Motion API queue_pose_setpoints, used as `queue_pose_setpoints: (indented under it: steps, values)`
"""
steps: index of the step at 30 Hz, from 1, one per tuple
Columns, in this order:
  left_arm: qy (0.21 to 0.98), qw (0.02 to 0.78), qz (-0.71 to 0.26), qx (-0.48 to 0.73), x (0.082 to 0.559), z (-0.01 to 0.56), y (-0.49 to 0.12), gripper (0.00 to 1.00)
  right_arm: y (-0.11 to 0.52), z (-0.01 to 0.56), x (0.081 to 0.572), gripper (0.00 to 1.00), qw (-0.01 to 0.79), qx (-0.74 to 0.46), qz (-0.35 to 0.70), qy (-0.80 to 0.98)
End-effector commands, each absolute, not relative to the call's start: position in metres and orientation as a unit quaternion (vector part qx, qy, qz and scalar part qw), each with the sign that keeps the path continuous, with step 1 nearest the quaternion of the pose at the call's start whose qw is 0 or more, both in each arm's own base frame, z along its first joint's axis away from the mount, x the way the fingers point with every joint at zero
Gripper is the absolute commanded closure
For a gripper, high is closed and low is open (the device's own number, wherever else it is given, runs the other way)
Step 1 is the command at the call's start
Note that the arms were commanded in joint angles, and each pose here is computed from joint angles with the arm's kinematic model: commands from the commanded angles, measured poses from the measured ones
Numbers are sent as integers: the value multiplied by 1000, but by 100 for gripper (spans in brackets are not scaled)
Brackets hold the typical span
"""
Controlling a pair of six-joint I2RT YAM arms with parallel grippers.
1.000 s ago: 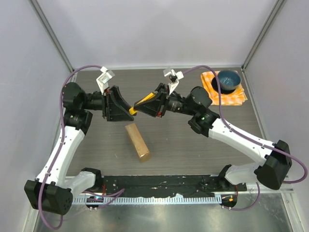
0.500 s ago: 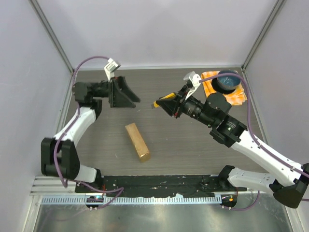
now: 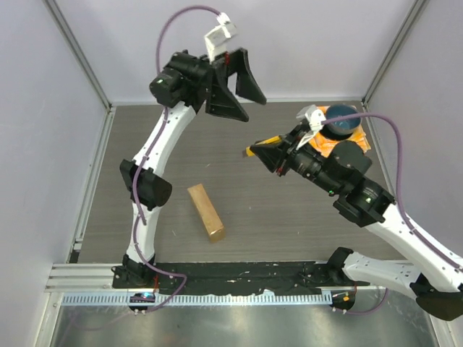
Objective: Unpack the express box
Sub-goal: Pick up the knife from the center of the board.
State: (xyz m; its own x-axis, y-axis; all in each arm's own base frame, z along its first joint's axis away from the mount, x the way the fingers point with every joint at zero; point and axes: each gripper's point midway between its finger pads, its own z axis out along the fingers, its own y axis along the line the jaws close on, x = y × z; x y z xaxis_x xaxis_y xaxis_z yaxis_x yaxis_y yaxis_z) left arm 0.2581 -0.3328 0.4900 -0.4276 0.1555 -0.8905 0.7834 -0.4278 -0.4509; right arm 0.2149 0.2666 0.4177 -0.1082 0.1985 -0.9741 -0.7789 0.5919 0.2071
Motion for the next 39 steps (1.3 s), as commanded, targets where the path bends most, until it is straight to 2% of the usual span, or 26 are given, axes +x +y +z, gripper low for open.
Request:
queue_pose_setpoints:
  steps: [1, 2, 3, 5, 7, 8, 9, 10, 11, 12, 13, 15, 16, 18, 19, 20, 21, 22, 23, 24, 25, 27, 29, 30, 33, 39]
  values:
    - [405, 367, -564, 619, 261, 501, -308, 0, 239, 483, 198, 99, 682, -216, 390, 580]
    - [442, 323, -598, 586, 282, 494, -314, 0, 241, 484, 196, 99, 679, -221, 393, 579]
    - [437, 354, -616, 552, 315, 496, -316, 0, 240, 485, 195, 99, 680, -223, 394, 578]
    - [519, 331, -657, 435, 374, 485, -315, 0, 240, 486, 194, 99, 680, -225, 394, 577]
    - [512, 409, -647, 390, 409, 497, -312, 0, 239, 487, 192, 99, 680, -228, 395, 574]
    - [540, 418, -638, 354, 421, 500, -305, 0, 238, 489, 190, 99, 682, -228, 397, 571]
    - [526, 502, -575, 375, 444, 497, -302, 0, 237, 489, 189, 99, 680, -230, 396, 573]
    - [545, 571, -523, 321, 459, 520, -291, 0, 236, 491, 189, 99, 682, -230, 394, 572]
    - [594, 564, -486, 306, 477, 484, -291, 0, 234, 494, 187, 99, 684, -230, 394, 570]
    - [605, 578, -444, 320, 480, 472, -290, 0, 233, 493, 187, 99, 683, -230, 392, 572]
    - [634, 598, -347, 346, 489, 444, -276, 0, 231, 493, 187, 99, 684, -229, 390, 573]
    - [652, 578, -296, 392, 481, 412, -273, 0, 227, 492, 188, 99, 688, -226, 382, 574]
    - [672, 539, -277, 426, 473, 377, -264, 0, 225, 492, 188, 99, 690, -223, 380, 574]
    - [660, 505, -301, 467, 447, 363, -243, 0, 221, 489, 187, 99, 693, -223, 374, 574]
    - [685, 451, -323, 473, 428, 331, -231, 0, 221, 488, 187, 99, 694, -223, 372, 575]
    - [652, 457, -307, 521, 416, 330, -216, 0, 220, 486, 186, 99, 693, -223, 372, 576]
    - [651, 439, -305, 539, 404, 319, -209, 0, 221, 483, 187, 99, 692, -224, 370, 578]
    - [673, 381, -326, 543, 375, 294, -198, 0, 221, 483, 187, 99, 692, -225, 370, 578]
    - [636, 382, -308, 596, 365, 288, -190, 0, 223, 479, 188, 99, 690, -228, 368, 581]
    - [626, 370, -314, 610, 348, 285, -186, 0, 223, 478, 188, 99, 689, -229, 369, 581]
    - [634, 326, -337, 615, 322, 272, -179, 0, 224, 477, 189, 99, 688, -230, 368, 582]
    - [612, 297, -339, 650, 299, 265, -169, 0, 226, 474, 188, 99, 683, -233, 371, 584]
    - [609, 278, -342, 660, 285, 248, -163, 0, 227, 471, 188, 99, 680, -233, 375, 585]
    - [563, 296, -304, 710, 276, 251, -156, 0, 227, 472, 187, 99, 681, -232, 376, 583]
    - [509, 255, -295, 768, 246, 216, -150, 0, 228, 468, 187, 99, 679, -233, 377, 586]
    - [433, 211, -276, 831, 202, 180, -144, 0, 229, 465, 187, 99, 676, -236, 378, 587]
